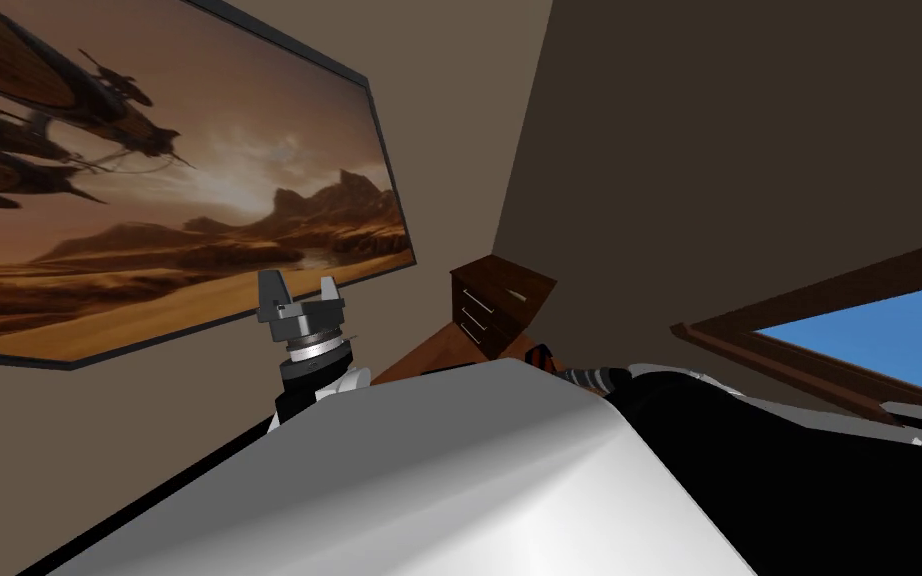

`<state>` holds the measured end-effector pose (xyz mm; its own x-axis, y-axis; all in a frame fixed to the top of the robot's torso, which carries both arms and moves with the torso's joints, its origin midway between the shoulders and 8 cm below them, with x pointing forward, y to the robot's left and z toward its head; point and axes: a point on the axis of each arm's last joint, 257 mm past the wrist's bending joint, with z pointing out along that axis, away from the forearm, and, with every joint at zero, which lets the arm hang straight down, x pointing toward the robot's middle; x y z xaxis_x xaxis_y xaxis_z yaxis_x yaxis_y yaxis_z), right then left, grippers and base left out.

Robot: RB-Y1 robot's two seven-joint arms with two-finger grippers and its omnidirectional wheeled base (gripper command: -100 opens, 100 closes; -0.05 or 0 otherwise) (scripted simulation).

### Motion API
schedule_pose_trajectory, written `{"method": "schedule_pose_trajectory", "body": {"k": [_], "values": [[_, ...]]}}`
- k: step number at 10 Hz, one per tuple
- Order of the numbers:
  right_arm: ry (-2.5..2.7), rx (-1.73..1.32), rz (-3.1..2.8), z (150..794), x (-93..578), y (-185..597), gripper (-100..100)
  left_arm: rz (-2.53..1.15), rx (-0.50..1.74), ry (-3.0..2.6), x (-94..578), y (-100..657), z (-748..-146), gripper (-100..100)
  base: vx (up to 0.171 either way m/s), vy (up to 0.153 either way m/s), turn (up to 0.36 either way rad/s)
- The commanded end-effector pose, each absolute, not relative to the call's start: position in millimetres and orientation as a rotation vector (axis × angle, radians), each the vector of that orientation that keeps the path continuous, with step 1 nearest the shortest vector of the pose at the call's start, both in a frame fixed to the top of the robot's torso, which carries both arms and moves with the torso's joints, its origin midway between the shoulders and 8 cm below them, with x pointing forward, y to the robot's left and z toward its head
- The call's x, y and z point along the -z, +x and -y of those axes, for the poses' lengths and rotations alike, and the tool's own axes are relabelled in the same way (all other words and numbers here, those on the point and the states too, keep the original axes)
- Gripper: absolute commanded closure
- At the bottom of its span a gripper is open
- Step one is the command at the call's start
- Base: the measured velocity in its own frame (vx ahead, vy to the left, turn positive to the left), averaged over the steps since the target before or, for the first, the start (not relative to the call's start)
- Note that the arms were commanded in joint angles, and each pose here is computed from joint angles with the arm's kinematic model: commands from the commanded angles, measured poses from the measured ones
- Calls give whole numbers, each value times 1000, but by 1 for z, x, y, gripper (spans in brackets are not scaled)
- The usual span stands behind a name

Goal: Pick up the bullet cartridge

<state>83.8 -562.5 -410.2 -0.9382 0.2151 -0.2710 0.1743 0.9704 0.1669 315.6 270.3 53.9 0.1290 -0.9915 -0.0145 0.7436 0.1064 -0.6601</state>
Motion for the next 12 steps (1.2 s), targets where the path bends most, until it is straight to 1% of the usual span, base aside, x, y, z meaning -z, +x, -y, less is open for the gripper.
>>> {"method": "schedule_pose_trajectory", "body": {"k": [1,2,3,4,5,6,7,8,10,12], "values": [[251,-106,-2894,590,402,62,-100,-529,1369,-579,-54,316,-270,0,66,81,213],[230,-88,-2900,595,397,65,-100,-529,1369,-579,-54,316,-270,0,57,63,118],[199,-7,-2951,620,389,49,-100,-529,1369,-579,-54,316,-270,0,63,66,236],[186,5,-2954,624,386,51,-100,-529,1369,-579,-54,316,-270,0,60,45,111],[147,89,-2998,648,374,39,-100,-529,1369,-579,-54,316,-270,0,72,63,210],[115,159,-3035,668,363,29,-100,-529,1369,-579,-54,316,-270,0,101,92,415],[99,177,-3037,673,358,32,-100,-529,1369,-579,-54,316,-270,0,100,66,109],[58,253,-3068,693,344,26,-100,-529,1369,-579,-54,316,-270,0,90,60,190],[-7,371,-3110,724,320,19,-100,-529,1369,-579,-54,316,-270,0,125,69,325],[-43,426,-3124,738,307,19,-100,-529,1369,-579,-54,316,-270,0,95,38,158]]}}
